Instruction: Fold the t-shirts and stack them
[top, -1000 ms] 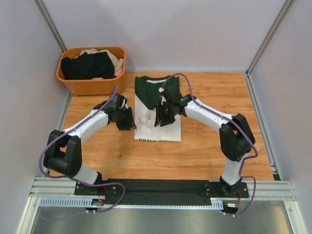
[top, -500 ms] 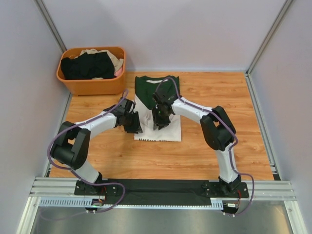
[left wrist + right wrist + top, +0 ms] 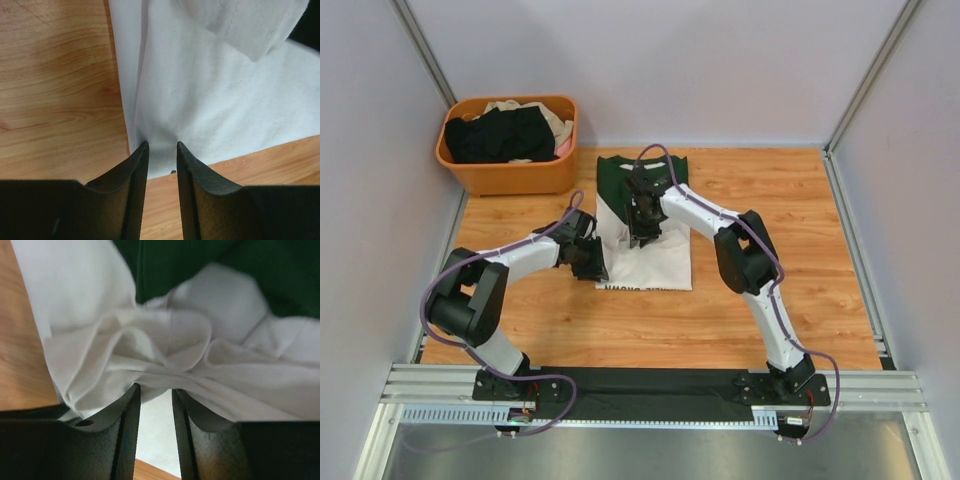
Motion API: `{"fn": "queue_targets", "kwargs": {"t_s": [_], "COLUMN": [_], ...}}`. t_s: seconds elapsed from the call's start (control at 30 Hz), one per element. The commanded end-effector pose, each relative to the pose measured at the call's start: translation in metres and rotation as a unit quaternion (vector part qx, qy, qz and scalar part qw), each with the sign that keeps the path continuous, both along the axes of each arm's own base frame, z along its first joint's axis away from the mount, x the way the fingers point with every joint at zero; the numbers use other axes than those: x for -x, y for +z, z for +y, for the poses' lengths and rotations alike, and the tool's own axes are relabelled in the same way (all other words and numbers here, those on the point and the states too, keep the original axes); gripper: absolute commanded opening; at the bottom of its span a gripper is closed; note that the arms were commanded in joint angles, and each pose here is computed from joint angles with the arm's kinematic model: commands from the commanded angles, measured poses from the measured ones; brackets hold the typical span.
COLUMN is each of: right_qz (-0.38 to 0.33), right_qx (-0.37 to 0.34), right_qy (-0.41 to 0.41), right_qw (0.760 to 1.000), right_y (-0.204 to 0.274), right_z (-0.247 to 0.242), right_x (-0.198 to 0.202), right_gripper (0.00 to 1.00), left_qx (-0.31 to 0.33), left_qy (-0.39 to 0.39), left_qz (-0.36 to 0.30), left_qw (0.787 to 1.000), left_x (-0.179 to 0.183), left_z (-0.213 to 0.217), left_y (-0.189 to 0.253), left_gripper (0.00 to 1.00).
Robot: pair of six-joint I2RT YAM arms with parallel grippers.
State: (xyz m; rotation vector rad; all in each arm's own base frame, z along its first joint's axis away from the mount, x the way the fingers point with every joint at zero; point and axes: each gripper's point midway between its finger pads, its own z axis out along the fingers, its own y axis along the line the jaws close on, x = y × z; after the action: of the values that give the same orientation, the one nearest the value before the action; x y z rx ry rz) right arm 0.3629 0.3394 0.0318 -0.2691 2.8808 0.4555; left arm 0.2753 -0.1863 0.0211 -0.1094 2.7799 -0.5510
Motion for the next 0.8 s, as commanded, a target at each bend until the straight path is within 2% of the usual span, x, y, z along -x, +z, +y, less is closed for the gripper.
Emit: {"fn": "queue_targets", "kwargs": {"t_s": [0.0,0.07,0.13,0.17,0.23,0.27,0.3,0.33,0.37,0.4,0.47,0.53,0.67,0.77], "right_qz": [-0.046,-0.096,-0.122,-0.158,-0.201,-0.19,-0.239,-0.251,-0.22,-0.249,-0.234,-0.206,-0.164,-0.143], "right_qx": [0.014,-0.012,-0.029,-0.055,-0.094,-0.085,-0.107,-0.105,-0.081,-0.095,-0.08,-0.072,-0.087,-0.114], "right_qy": [-0.022,-0.041,-0.055,-0.067,-0.063,-0.061,-0.06,-0.058,-0.058,-0.062,-0.063,-0.058,-0.048,-0.054], "right_qw": [0.999,0.994,0.991,0.984,0.973,0.976,0.963,0.961,0.97,0.962,0.967,0.974,0.981,0.982], "right_y": [0.019,0.047,0.064,0.097,0.145,0.134,0.179,0.188,0.157,0.188,0.178,0.157,0.122,0.104], "right_z": [-0.013,-0.01,-0.012,-0.017,-0.019,-0.028,-0.031,-0.037,-0.048,-0.055,-0.071,-0.087,-0.102,-0.107], "right_x": [-0.05,-0.097,-0.123,-0.143,-0.151,-0.146,-0.146,-0.141,-0.125,-0.118,-0.099,-0.066,-0.012,0.023], "right_gripper": [0.33,0.34,0.37,0.38,0.4,0.41,0.43,0.44,0.45,0.46,0.47,0.47,0.46,0.45], "left_qx": [-0.041,-0.043,-0.042,-0.042,-0.045,-0.047,-0.054,-0.056,-0.057,-0.06,-0.059,-0.064,-0.051,-0.031], "left_qy": [-0.003,-0.004,-0.004,-0.004,-0.004,-0.003,0.0,0.0,0.001,0.002,-0.001,-0.002,-0.006,-0.018], "left_qz": [0.02,0.024,0.026,0.023,0.016,0.007,0.0,-0.008,-0.014,-0.017,-0.035,-0.059,-0.114,-0.123], "left_qw": [0.999,0.999,0.999,0.999,0.999,0.999,0.999,0.998,0.998,0.998,0.998,0.996,0.992,0.992], "left_x": [0.014,0.019,0.023,0.024,0.025,0.025,0.024,0.021,0.021,0.02,0.015,0.008,-0.012,-0.033], "left_z": [0.017,0.019,0.02,0.021,0.024,0.026,0.029,0.03,0.031,0.032,0.032,0.034,0.028,0.011], "left_y": [-0.023,-0.024,-0.023,-0.018,-0.012,-0.005,-0.001,0.005,0.011,0.015,0.03,0.043,0.079,0.093], "left_gripper": [0.36,0.36,0.36,0.36,0.36,0.37,0.38,0.39,0.4,0.46,0.59,0.64,0.65,0.63]}}
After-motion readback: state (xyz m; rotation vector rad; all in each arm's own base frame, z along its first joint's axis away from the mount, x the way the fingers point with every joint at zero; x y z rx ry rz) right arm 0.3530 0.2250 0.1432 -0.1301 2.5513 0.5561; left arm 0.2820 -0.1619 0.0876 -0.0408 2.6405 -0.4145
